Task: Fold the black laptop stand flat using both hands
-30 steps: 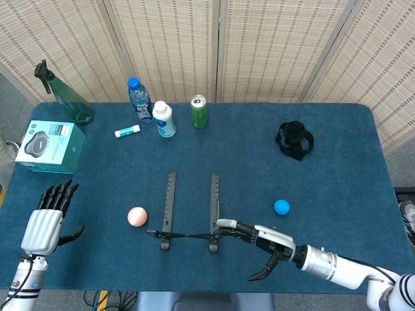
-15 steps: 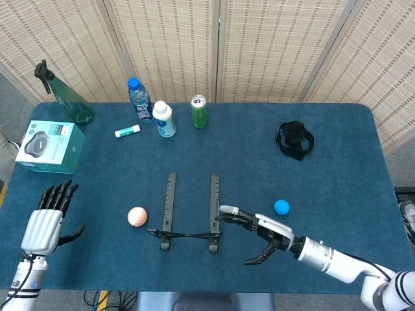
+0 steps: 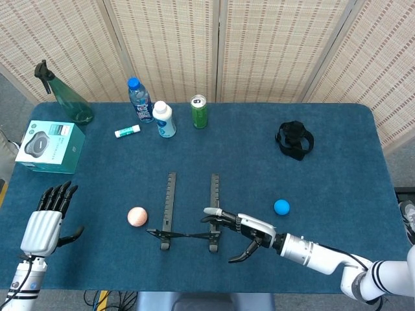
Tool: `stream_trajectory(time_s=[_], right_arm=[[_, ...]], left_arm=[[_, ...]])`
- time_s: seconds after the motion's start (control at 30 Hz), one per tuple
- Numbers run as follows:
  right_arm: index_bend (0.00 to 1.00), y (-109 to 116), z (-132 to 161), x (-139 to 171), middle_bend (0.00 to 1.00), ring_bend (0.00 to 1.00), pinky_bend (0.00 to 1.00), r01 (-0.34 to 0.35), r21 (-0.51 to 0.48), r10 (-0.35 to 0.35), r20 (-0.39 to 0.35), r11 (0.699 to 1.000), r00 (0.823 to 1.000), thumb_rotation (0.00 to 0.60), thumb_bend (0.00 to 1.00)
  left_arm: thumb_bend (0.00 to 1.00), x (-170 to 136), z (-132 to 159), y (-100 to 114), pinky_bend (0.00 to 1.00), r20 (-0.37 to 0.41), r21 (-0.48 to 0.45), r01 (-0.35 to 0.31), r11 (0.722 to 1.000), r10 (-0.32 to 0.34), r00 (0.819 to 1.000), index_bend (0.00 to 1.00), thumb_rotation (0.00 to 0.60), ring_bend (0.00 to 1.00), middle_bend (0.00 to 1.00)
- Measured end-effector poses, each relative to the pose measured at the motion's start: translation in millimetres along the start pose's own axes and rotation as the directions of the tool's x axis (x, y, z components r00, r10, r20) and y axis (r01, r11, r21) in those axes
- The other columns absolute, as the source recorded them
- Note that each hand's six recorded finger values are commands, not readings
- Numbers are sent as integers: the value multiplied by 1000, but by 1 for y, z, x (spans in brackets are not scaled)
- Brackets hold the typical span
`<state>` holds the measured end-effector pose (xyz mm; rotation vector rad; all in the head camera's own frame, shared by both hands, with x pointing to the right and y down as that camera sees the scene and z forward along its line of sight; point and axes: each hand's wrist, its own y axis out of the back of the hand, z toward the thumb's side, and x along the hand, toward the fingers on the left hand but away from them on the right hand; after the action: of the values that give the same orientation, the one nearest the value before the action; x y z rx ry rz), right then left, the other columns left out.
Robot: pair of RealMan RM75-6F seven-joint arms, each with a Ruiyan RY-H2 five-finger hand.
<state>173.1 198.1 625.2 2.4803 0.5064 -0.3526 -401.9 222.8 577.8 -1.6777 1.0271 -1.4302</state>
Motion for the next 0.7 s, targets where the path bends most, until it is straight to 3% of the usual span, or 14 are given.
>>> stream_trajectory(time_s=[0.7], right_arm=[[0, -10, -36, -6, 146, 0, 0, -29, -104, 38, 88, 994, 995, 600, 0]], left_arm=[[187, 2, -1, -3, 0, 5, -4, 7, 1000, -7, 1000, 0, 600, 0, 0]])
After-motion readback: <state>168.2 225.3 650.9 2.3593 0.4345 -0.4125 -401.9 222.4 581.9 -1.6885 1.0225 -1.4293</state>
